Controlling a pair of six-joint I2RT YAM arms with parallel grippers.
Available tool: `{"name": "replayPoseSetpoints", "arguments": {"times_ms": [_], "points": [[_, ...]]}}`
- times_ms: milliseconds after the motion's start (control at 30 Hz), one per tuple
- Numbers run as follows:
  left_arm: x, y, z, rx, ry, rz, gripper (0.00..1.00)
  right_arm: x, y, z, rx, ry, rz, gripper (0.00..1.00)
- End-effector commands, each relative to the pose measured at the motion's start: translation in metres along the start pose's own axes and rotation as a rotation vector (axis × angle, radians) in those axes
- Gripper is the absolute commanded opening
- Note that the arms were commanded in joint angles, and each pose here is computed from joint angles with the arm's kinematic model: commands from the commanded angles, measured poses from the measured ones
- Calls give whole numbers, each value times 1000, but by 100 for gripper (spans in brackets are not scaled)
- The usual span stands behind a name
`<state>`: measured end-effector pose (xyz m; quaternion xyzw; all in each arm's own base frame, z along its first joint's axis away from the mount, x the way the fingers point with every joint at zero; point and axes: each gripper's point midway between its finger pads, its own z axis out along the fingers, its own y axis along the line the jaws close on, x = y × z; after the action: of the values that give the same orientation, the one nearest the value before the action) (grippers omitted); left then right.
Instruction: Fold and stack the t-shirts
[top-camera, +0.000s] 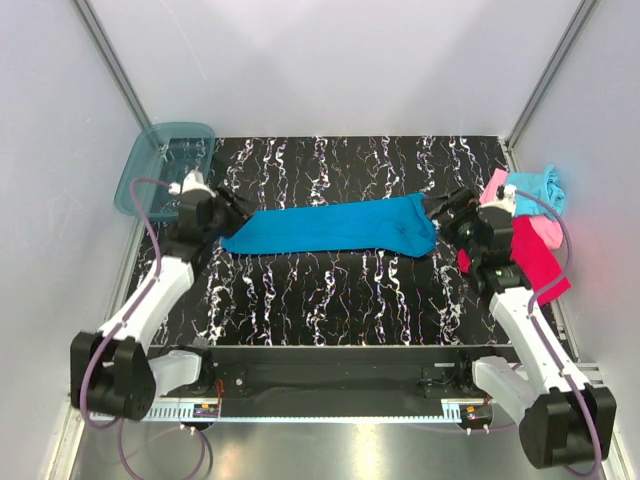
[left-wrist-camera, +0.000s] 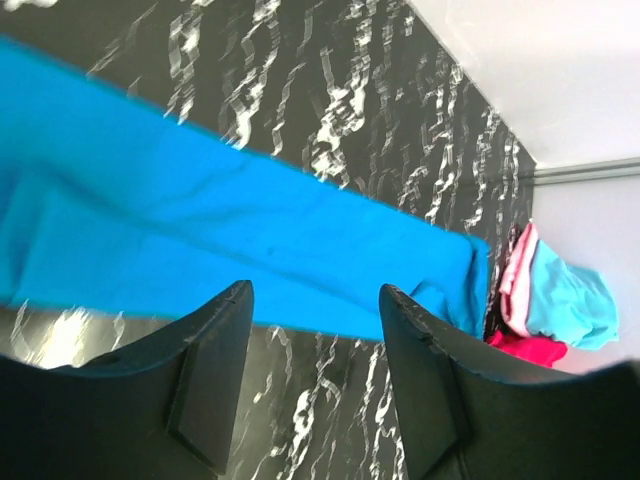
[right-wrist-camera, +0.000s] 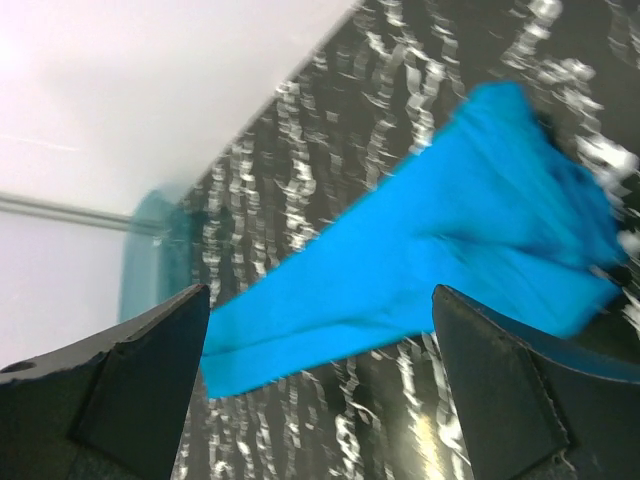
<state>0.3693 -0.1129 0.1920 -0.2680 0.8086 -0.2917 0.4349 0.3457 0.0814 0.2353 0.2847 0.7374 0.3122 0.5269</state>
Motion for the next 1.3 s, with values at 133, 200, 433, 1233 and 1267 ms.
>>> {"name": "replayPoseSetpoints", "arguments": {"times_ms": [133, 200, 433, 1233, 1267], "points": [[48, 68, -8, -73, -34, -104, 59, 42, -75, -1, 221, 93, 9, 100], [56, 77, -5, -70, -37, -110, 59, 57, -89, 4, 238, 144, 43, 100], [66, 104, 15, -146, -33, -95, 59, 86, -111, 25, 254, 213, 124, 100], [42, 148, 60, -326, -28, -36, 59, 108, -138, 77, 290, 246, 231, 100], [43, 152, 60, -340, -31, -37, 59, 108, -138, 78, 291, 244, 233, 100]]}}
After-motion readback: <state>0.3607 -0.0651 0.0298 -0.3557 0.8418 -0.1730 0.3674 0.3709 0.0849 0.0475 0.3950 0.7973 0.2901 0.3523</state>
